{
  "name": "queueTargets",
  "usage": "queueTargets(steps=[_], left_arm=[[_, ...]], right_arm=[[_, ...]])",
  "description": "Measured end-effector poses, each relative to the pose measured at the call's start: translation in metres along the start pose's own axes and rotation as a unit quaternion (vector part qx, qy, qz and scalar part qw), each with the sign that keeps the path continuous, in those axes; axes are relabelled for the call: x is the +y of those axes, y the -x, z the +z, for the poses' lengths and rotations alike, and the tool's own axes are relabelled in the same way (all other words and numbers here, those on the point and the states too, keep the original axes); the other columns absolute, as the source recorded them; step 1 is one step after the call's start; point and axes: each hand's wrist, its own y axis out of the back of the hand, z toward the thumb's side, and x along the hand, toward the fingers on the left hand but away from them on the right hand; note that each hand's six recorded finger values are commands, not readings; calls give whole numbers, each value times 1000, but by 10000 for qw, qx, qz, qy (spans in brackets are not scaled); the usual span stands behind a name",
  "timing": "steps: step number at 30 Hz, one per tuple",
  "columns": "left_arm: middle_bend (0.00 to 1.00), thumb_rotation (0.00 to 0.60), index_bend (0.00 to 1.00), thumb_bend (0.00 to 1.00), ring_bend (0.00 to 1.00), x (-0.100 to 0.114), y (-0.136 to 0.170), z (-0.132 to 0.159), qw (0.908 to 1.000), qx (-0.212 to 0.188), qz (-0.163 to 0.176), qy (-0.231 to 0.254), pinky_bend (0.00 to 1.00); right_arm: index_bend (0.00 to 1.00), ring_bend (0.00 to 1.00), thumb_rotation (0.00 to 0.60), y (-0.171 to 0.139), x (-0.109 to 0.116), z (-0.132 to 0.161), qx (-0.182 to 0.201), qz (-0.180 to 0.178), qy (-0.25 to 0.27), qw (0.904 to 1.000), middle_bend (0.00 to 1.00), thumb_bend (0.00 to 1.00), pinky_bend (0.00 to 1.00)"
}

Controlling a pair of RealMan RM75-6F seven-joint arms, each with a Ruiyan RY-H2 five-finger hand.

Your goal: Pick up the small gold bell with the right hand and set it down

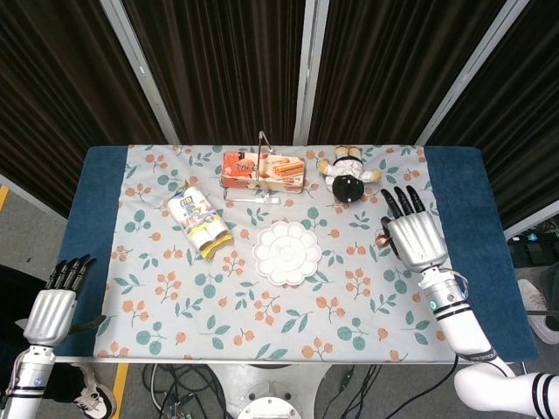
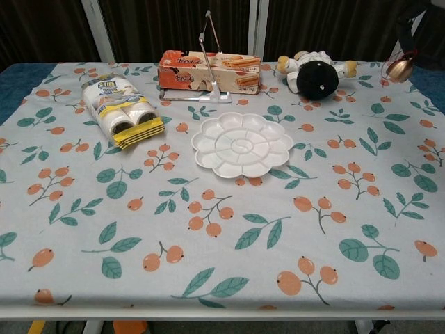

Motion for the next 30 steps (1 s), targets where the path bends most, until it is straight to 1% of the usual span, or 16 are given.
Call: queueTargets(steps=[2,4,8,10,12,13,15,17,21,23,30], left_arm=[[30,600,56,37,0,1,0,-1,10000,17,8,-6,14],[30,600,56,38,0,2,-1,-2,10000,44,28,0,14],[30,600,56,37,0,0,-2,1,10000,-5,-3,5,14],[30,600,56,37,0,-1,-1,2,10000,-19,-11,-7,15],[30,600,56,38,0,1,0,0,10000,14,10,-4,14],[30,600,56,38,0,1,-1,-1,10000,28,19,1,14],[30,600,56,38,0,1,-1,-1,10000,32,13,11,14],[30,600,56,38,0,0,-1,0,10000,16,-8,15,14],[30,600,56,38,0,-1,0,-2,10000,29,-24,27,14],[30,600,56,37,0,0,0,-3,10000,39,-3,38,14],[30,600,56,38,0,1,2,-6,10000,58,20,66,14]], right_arm=[[669,0,600,1,1,-4,-12,-105,-183,9998,106,339,0],[671,0,600,-1,0,-3,26,-102,-222,9997,106,341,0],[675,0,600,-8,-11,5,127,223,-47,9997,106,337,0],[675,0,600,-8,-13,3,92,200,-211,9995,105,328,0],[675,0,600,-7,-16,-4,-8,135,-481,9988,104,323,0],[676,0,600,-7,-19,-6,-46,164,-543,9984,104,323,0],[678,0,600,-8,-33,-6,-63,381,-602,9974,104,324,0],[680,0,600,-10,-49,-1,1,619,-723,9955,103,323,0],[680,0,600,-11,-73,9,129,929,-980,9908,102,316,0],[679,0,600,-10,-81,15,177,1040,-1059,9888,102,311,0],[677,0,600,-6,-91,25,278,1176,-1259,9847,102,306,0]])
